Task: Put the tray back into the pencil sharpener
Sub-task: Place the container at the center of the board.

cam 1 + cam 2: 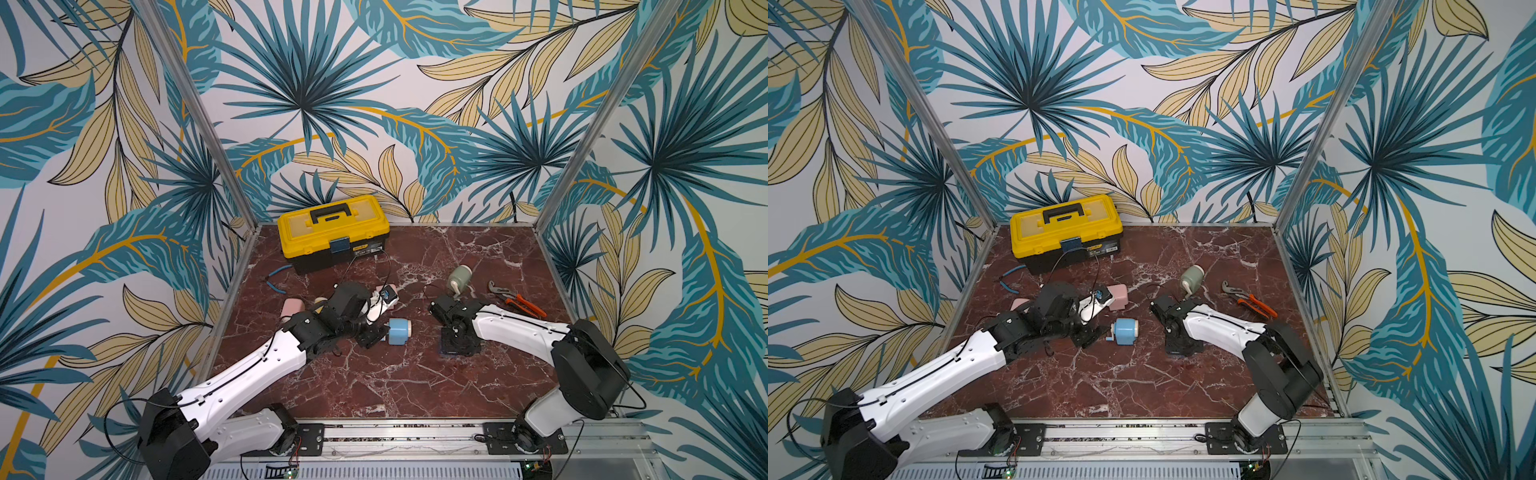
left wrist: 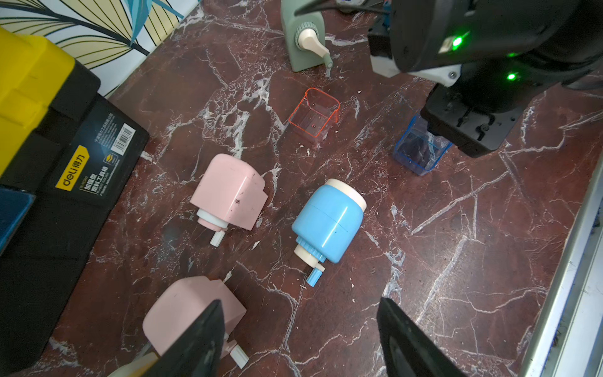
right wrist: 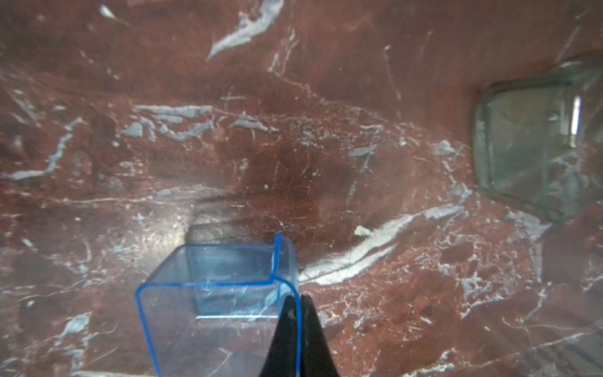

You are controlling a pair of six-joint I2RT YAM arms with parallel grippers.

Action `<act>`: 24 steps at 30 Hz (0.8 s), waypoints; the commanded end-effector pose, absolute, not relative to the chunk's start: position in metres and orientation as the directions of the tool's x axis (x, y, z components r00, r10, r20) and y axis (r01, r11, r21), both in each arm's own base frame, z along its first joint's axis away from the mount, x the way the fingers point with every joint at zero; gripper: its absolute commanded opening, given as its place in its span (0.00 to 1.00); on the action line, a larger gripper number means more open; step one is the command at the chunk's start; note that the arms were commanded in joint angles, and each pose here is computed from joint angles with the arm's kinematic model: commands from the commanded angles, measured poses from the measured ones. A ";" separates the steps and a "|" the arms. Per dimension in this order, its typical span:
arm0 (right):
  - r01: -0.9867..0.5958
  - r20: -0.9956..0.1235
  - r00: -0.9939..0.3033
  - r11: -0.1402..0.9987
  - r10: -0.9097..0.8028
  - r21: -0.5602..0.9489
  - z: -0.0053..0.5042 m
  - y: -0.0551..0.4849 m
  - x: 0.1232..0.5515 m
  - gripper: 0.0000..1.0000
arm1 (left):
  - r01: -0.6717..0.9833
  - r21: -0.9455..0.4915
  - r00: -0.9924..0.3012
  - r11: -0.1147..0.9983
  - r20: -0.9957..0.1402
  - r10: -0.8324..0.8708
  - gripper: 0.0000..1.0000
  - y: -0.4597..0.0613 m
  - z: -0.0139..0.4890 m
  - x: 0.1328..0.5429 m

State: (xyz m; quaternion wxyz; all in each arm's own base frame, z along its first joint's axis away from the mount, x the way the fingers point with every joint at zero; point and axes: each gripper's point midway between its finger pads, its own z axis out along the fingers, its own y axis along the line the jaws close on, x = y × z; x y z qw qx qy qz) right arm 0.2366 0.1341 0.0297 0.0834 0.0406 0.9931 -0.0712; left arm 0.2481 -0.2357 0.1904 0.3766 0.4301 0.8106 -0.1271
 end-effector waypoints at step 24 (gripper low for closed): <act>0.225 -0.437 -0.866 0.970 0.242 0.090 0.085 0.102 0.213 0.47 | 0.940 0.177 -0.128 0.292 -0.611 0.782 0.87 -0.276 0.144 0.268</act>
